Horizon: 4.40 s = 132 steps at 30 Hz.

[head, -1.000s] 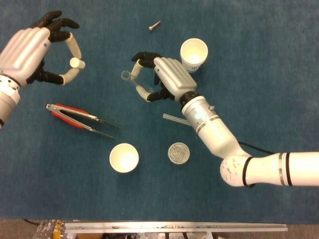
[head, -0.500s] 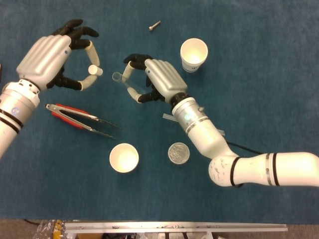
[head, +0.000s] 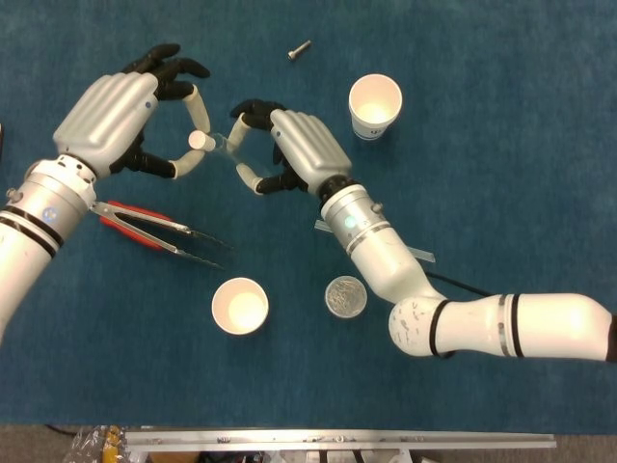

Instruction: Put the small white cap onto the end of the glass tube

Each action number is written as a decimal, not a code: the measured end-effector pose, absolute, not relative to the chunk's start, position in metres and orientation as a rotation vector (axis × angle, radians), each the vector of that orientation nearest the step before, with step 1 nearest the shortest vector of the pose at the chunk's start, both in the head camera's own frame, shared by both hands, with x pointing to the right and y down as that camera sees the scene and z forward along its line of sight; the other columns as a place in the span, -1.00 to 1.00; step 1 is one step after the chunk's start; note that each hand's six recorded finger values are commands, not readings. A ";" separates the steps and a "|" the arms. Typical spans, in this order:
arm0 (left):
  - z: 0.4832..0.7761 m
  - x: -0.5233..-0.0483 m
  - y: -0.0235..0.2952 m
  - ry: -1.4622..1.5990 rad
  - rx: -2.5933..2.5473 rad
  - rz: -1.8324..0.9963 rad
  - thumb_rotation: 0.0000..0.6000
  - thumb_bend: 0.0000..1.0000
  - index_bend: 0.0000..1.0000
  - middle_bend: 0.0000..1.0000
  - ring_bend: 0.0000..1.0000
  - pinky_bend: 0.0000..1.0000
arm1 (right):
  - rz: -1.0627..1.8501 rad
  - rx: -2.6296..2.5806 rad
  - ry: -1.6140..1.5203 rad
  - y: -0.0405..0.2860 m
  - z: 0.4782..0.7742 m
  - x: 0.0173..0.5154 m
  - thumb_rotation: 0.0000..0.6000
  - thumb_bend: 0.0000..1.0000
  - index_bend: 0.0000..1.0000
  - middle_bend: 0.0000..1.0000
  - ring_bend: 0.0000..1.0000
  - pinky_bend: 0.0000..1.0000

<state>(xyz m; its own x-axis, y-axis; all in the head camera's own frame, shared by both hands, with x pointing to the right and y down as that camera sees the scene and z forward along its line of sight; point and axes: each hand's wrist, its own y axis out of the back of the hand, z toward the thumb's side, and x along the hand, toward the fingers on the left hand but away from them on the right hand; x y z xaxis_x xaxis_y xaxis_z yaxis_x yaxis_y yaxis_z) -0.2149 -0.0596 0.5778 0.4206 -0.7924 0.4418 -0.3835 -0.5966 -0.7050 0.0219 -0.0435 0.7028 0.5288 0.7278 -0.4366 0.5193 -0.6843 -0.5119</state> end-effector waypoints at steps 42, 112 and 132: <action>0.597 -0.206 -0.062 0.947 -2.192 -1.092 1.00 -0.34 0.09 -0.63 -1.00 -0.90 | 0.911 -2.487 -1.037 -0.041 0.703 0.013 1.00 -0.22 0.34 -0.50 -0.62 0.06; 0.566 -0.340 -0.049 1.025 -1.727 -1.192 1.00 -0.35 -0.65 -0.93 -1.00 -0.91 | 1.334 -2.197 -0.636 -0.028 0.746 0.039 1.00 -0.22 0.33 -0.55 -0.63 0.07; 0.572 -0.340 -0.045 1.021 -1.724 -1.179 1.00 -0.35 -0.66 -0.94 -1.00 -0.92 | 1.287 -2.214 -0.637 -0.028 0.747 0.048 1.00 -0.22 -0.51 -0.73 -0.78 -0.08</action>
<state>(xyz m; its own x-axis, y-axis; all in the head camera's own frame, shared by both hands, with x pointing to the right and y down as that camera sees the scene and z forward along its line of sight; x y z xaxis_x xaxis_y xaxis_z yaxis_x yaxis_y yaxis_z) -0.3400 -0.0448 0.5719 0.2419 -0.9184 0.3132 -0.1789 -0.3594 -0.9159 0.0476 -0.0285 0.7469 0.4440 0.6151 -0.6515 0.1450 -0.7669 -0.6252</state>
